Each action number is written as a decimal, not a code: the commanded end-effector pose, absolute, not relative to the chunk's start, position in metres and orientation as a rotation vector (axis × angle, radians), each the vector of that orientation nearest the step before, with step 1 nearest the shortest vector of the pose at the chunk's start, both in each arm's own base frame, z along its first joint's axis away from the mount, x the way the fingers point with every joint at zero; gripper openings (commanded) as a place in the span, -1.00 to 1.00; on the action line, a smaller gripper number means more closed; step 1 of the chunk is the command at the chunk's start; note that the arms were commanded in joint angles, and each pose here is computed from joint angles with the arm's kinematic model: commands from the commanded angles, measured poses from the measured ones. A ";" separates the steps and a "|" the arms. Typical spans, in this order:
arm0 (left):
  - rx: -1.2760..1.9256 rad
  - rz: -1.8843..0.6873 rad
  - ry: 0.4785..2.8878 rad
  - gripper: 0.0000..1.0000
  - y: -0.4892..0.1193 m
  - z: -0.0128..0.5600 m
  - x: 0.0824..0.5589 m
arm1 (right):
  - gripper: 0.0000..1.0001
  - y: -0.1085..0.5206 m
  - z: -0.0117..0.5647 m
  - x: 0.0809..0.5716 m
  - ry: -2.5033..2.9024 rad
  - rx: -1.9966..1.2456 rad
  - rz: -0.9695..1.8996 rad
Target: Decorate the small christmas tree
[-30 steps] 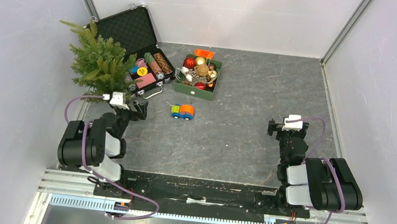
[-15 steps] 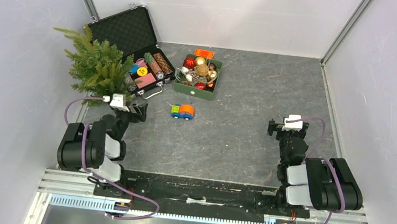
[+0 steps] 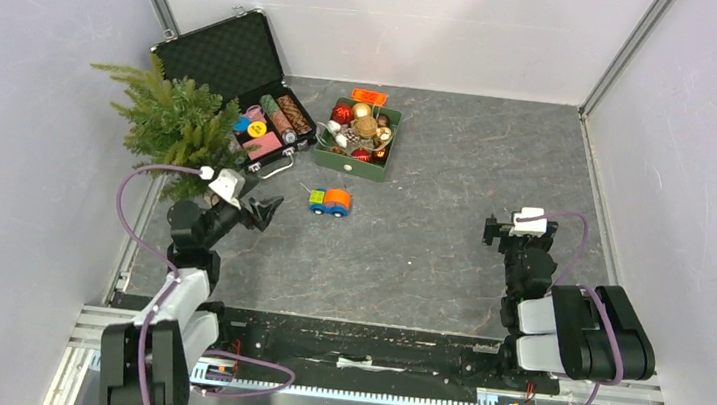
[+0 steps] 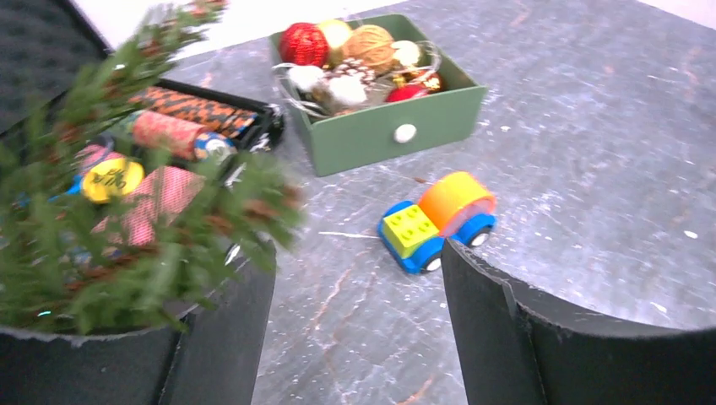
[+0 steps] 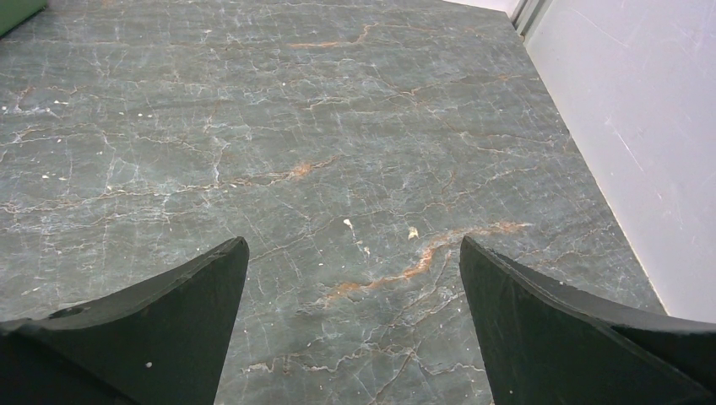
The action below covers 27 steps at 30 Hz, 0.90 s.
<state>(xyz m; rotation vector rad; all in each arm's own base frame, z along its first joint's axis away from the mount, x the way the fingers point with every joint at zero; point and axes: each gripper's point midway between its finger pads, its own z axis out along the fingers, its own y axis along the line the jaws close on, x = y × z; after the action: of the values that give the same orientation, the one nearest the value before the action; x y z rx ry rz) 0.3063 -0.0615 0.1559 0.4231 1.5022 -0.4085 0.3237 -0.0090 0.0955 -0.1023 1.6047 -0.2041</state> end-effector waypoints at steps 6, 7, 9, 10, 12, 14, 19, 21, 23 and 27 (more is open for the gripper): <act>0.641 -0.781 1.833 0.35 -0.100 0.165 0.255 | 0.96 -0.004 0.089 0.309 1.644 -0.144 -0.184; 0.682 -0.789 1.844 0.35 -0.102 0.166 0.244 | 0.96 -0.005 0.093 0.317 1.666 -0.122 -0.179; 0.731 -0.784 1.861 0.37 -0.103 0.167 0.230 | 0.96 -0.001 0.104 0.328 1.688 -0.088 -0.135; 0.765 -0.776 1.860 0.38 -0.103 0.169 0.225 | 0.96 0.008 0.112 0.333 1.682 -0.099 -0.087; 0.798 -0.796 1.898 0.39 -0.104 0.168 0.211 | 0.96 0.026 0.127 0.342 1.685 -0.115 0.031; 0.874 -0.797 1.882 0.40 -0.106 0.172 0.199 | 0.96 0.043 0.142 0.347 1.688 -0.119 0.136; 0.911 -0.780 1.856 0.44 -0.107 0.185 0.193 | 0.96 0.074 0.175 0.350 1.648 -0.135 0.281; 0.909 -0.788 1.848 0.44 -0.109 0.189 0.194 | 0.96 0.084 0.182 0.349 1.638 -0.149 0.319; 0.930 -0.797 1.829 0.46 -0.112 0.193 0.191 | 0.96 0.094 0.188 0.348 1.629 -0.165 0.351; 0.957 -0.796 1.799 0.48 -0.115 0.203 0.188 | 0.96 0.111 0.193 0.347 1.622 -0.198 0.396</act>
<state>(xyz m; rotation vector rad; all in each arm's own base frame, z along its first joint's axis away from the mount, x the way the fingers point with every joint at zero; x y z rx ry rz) 0.1941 -0.1080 0.1800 0.8808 1.8921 -0.7954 0.3465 0.0911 0.1739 -0.1765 1.6469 0.3134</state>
